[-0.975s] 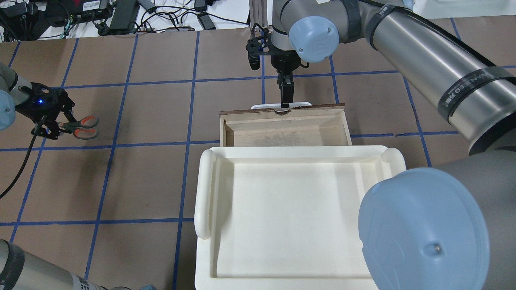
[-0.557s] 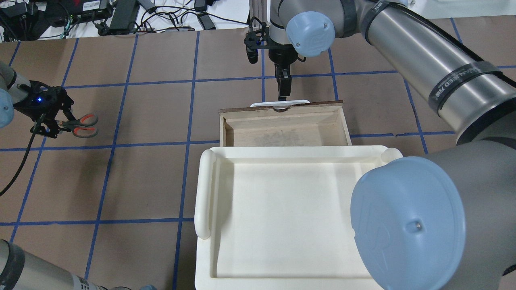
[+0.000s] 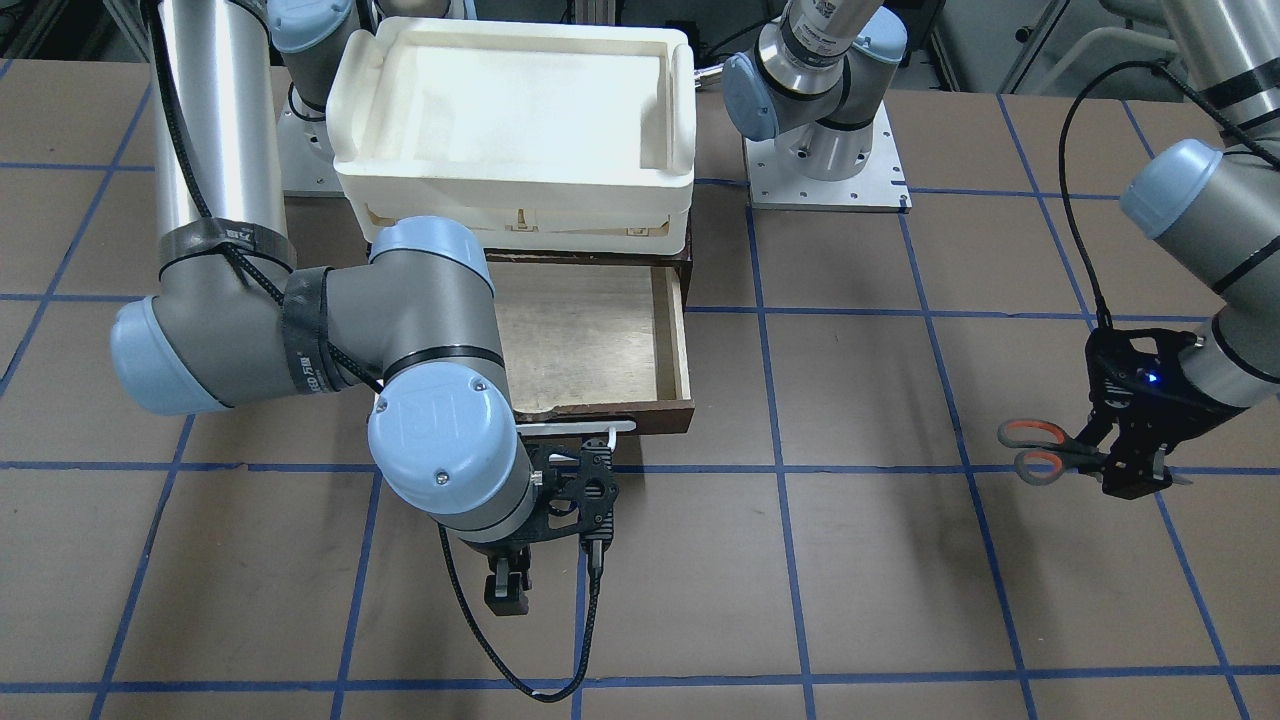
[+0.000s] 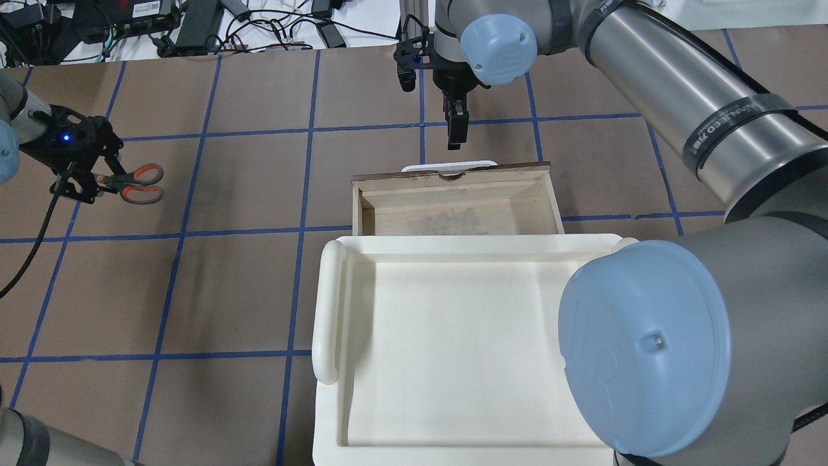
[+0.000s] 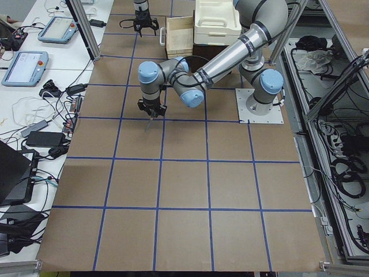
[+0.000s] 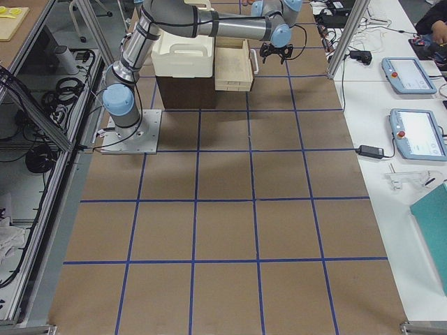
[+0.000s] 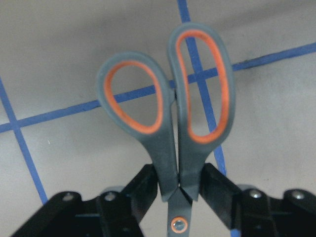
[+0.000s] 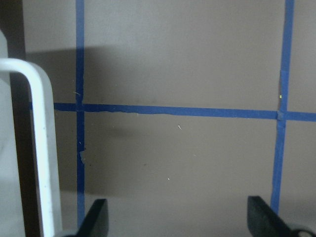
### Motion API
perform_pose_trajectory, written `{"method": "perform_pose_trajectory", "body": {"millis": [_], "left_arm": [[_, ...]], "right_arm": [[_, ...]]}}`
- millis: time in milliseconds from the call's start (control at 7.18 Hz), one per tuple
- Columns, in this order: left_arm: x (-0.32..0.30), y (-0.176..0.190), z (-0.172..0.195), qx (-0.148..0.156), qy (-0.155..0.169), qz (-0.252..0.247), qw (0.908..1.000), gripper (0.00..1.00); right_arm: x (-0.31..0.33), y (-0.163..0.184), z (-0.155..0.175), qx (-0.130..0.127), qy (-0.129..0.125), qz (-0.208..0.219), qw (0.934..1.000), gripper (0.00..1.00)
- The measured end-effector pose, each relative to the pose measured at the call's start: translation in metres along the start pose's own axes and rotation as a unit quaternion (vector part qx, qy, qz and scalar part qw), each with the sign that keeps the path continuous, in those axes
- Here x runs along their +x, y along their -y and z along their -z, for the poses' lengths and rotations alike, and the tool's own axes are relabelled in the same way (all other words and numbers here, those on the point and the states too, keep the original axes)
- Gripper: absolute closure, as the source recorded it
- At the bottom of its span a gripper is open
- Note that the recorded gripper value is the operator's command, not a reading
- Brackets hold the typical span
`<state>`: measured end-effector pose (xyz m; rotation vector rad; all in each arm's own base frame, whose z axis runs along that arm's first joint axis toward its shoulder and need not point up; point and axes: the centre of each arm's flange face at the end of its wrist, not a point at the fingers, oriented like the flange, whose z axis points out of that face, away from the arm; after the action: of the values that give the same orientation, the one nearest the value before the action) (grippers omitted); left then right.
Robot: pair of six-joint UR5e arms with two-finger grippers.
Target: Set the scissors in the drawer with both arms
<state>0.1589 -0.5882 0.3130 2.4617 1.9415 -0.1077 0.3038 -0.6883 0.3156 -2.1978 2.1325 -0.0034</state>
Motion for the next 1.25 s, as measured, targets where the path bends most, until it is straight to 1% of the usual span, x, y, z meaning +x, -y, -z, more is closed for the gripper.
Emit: {"method": "perform_pose_trajectory", "body": {"millis": [279, 418, 557, 697, 836, 975, 1115, 1254], "left_arm": [[-0.015, 0.039, 0.033, 0.005, -0.005, 0.023, 0.9997, 1.0], [-0.022, 0.063, 0.044, 0.004, -0.005, 0.04, 0.9992, 1.0], [-0.028, 0.09, 0.053, 0.004, -0.005, 0.056, 0.9984, 1.0], [-0.032, 0.115, 0.059, 0.005, -0.006, 0.074, 0.9973, 1.0], [-0.035, 0.141, 0.064, 0.006, -0.007, 0.092, 0.9957, 1.0], [-0.039, 0.172, 0.07, 0.014, -0.006, 0.118, 0.993, 1.0], [-0.043, 0.207, 0.074, 0.028, -0.004, 0.142, 0.9894, 1.0], [-0.046, 0.248, 0.074, 0.037, -0.007, 0.156, 0.9871, 1.0]], "right_arm": [[-0.014, -0.016, 0.065, 0.004, -0.041, -0.018, 0.999, 0.0], [-0.032, -0.03, 0.093, 0.005, -0.05, -0.038, 0.998, 0.0], [-0.059, -0.051, 0.12, 0.007, -0.053, -0.066, 0.9964, 0.0], [-0.091, -0.073, 0.141, 0.009, -0.055, -0.098, 0.9936, 0.0], [-0.127, -0.093, 0.159, 0.012, -0.055, -0.142, 0.9883, 0.0], [-0.165, -0.106, 0.175, 0.014, -0.051, -0.192, 0.9799, 0.0], [-0.196, -0.112, 0.188, 0.014, -0.04, -0.247, 0.9681, 0.0], [-0.217, -0.115, 0.197, 0.013, -0.031, -0.314, 0.9488, 0.0]]}}
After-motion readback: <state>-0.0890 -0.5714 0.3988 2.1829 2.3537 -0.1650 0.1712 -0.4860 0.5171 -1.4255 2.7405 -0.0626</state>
